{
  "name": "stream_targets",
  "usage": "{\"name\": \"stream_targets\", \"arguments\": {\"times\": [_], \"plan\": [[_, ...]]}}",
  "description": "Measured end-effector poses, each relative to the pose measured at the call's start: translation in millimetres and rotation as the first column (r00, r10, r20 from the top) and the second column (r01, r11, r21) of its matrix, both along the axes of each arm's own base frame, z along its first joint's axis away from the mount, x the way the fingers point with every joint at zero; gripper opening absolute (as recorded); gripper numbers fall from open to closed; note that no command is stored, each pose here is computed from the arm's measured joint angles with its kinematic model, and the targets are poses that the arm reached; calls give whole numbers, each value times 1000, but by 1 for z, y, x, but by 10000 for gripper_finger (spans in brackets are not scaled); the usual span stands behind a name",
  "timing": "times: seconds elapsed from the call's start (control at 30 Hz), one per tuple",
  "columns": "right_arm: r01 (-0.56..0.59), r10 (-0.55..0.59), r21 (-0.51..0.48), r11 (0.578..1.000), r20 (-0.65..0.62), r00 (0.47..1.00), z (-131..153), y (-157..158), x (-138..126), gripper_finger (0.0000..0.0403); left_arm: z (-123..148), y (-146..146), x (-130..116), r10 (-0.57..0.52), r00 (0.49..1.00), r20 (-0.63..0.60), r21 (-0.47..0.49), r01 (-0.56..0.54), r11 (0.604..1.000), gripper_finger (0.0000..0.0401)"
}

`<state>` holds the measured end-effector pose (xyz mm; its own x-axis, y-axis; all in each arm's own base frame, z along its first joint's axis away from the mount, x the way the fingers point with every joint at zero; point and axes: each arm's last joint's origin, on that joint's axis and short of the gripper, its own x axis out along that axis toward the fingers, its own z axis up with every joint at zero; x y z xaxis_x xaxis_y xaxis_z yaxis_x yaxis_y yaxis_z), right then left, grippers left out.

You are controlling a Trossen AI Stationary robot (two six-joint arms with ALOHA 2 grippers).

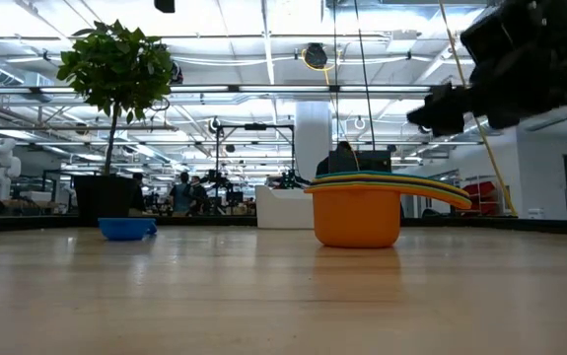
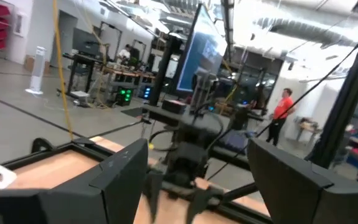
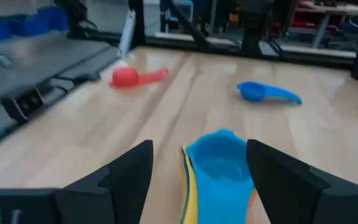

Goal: Nest measuring cups in basket
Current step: Stack the red measuring cup on top of the light blue measuring cup

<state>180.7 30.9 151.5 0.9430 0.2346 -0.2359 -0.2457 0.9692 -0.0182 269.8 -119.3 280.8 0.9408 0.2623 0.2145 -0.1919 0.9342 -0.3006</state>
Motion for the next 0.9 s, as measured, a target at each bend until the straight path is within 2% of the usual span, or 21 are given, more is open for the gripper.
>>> {"name": "stream_targets", "arguments": {"times": [0.1, 0.27, 0.43, 0.53, 0.6, 0.67, 0.77, 0.83, 0.9], "plan": [[-22, 22, 12, 1000, 10, 1000, 12, 1, 0, 251, -1, 0, 0, 25, 999, -21, 21, -24, 999, 273], [-7, 7, 4, 1000, -100, 995, 33, -1, -1, 251, 13, -12, 2, 8, 999, -45, 66, -5, 998, 273], [19, -30, -55, 998, -198, 980, 70, -5, -2, 251, 33, -36, 13, 34, 959, -280, 103, -5, 995, 273], [77, -98, -117, 990, -186, 978, 93, -9, -4, 251, 39, -53, 22, 40, 901, -432, 129, 18, 992, 273], [120, -148, -159, 980, -174, 974, 104, -11, -8, 251, 40, -64, 25, -4, 857, -516, 107, 69, 992, 273], [152, -183, -181, 972, -167, 969, 109, -13, -14, 251, 42, -73, 24, -61, 816, -575, 23, 91, 996, 273], [164, -200, -193, 967, -184, 962, 110, -15, -25, 251, 40, -79, 17, -147, 763, -629, -174, 46, 984, 273], [164, -203, -192, 968, -204, 958, 109, -16, -32, 251, 31, -81, 12, -210, 722, -659, -318, -14, 948, 273], [177, -211, -174, 969, -205, 956, 111, -16, -37, 251, 20, -82, 5, -271, 681, -680, -458, -107, 883, 273]]}}
